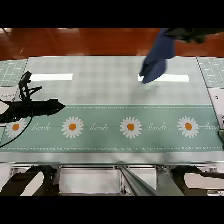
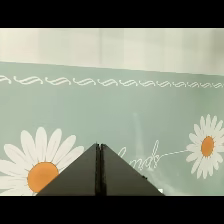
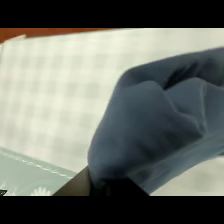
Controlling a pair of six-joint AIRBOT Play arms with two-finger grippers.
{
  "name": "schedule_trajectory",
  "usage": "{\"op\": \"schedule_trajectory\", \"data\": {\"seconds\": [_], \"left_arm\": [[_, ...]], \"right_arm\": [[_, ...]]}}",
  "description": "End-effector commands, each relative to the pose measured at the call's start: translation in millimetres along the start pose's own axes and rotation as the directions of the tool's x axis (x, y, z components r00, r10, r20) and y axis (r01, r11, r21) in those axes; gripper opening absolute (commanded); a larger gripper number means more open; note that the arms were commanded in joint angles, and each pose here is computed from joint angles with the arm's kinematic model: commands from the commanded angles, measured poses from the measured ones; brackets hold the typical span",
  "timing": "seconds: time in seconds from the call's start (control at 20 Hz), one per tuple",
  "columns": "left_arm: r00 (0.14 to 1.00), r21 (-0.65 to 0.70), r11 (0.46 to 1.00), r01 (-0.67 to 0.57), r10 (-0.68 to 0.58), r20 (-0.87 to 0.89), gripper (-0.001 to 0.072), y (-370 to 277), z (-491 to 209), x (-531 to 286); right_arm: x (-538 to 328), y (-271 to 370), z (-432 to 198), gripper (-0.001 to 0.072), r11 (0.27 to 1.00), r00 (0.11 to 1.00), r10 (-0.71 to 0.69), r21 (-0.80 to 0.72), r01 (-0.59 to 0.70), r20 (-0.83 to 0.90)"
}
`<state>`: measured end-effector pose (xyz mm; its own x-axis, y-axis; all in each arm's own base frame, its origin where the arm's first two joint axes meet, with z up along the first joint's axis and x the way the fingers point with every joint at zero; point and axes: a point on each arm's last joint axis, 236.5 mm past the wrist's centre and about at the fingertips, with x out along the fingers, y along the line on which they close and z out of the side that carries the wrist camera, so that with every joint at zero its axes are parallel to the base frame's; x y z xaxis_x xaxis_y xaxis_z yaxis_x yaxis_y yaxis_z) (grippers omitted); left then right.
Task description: Fold the shirts.
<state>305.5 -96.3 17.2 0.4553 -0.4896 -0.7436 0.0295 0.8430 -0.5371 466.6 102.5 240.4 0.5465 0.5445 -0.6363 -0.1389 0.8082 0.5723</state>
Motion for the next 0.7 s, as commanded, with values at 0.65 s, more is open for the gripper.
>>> {"op": "schedule_trajectory", "data": {"seconds": [0.65], "left_arm": [[1.0,0.012,1.0,-0.006,0.005,0.021,0.002,1,5,0]], "right_arm": [[-225,-206,-159,0.0026,0.617,0.868,-0.463,0.639,0.46,-0.179]]}}
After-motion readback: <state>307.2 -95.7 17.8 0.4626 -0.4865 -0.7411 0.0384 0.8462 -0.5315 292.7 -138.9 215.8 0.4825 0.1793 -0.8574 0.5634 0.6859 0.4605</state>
